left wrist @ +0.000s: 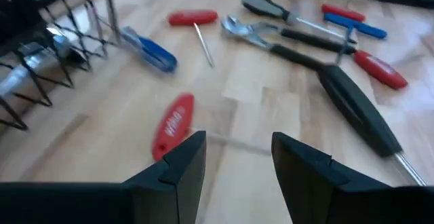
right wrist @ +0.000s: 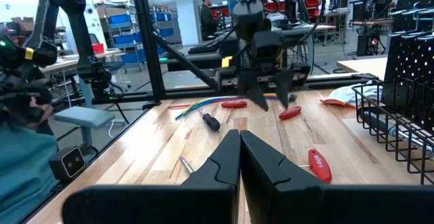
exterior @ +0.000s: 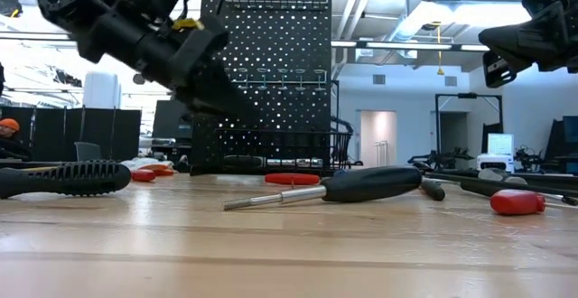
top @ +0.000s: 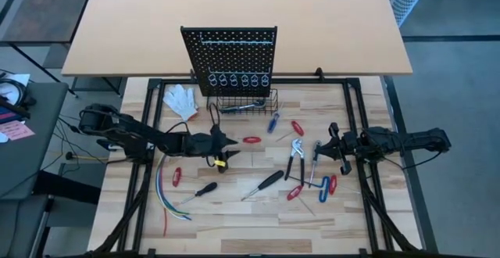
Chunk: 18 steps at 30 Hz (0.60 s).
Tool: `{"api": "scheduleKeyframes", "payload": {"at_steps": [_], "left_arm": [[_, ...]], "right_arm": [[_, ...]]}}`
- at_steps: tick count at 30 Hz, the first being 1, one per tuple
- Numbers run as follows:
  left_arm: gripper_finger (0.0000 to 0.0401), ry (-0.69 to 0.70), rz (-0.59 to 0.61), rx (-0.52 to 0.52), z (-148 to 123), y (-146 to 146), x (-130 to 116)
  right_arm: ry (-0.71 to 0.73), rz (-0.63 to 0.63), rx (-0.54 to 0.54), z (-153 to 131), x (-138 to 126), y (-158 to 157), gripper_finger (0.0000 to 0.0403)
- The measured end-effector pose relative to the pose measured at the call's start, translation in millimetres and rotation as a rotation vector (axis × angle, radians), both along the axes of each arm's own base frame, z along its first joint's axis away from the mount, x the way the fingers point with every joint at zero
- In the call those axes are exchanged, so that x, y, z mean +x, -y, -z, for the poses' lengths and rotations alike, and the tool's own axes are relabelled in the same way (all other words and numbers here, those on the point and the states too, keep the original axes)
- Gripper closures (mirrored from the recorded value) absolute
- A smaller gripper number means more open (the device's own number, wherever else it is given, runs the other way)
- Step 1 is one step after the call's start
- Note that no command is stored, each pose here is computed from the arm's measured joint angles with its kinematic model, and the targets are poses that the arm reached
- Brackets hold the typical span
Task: Hang tools onto peg board
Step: Put the slip joint plier into the black wire basket on the black pegboard
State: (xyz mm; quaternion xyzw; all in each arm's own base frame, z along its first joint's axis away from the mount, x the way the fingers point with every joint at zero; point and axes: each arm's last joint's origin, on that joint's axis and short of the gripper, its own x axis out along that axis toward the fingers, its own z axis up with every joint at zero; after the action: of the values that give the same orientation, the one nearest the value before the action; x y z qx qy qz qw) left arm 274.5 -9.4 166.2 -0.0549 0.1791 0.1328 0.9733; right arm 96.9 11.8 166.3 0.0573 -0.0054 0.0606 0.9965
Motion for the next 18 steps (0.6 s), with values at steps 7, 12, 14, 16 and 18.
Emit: {"api": "scheduleKeyframes", "payload": {"at_steps": [7, 12, 14, 16, 18], "left_arm": [[0.0239, 0.098, -0.164, -0.047, -20.5, -20.7, 12.5], [0.0239, 0.181, -0.187, -0.097, -27.0, -22.7, 14.5], [0.0239, 0.227, -0.149, -0.079, -32.2, -14.2, 15.9], [0.0239, 0.273, -0.096, -0.06, -37.8, -1.7, 17.0], [0.0239, 0.297, -0.08, -0.024, -43.8, 12.8, 18.4]], "right_arm": [[0.0, 0.0, 0.0, -0.1, 0.0, 0.0, 0.0385], [0.0, 0.0, 0.0, 0.0, 0.0, 0.0, 0.0385], [0.0, 0.0, 0.0, 0.0, 0.0, 0.0, 0.0385], [0.0, 0.0, 0.0, 0.0, 0.0, 0.0, 0.0385], [-0.001, 0.0, 0.0, 0.1, 0.0, 0.0, 0.0385]]}}
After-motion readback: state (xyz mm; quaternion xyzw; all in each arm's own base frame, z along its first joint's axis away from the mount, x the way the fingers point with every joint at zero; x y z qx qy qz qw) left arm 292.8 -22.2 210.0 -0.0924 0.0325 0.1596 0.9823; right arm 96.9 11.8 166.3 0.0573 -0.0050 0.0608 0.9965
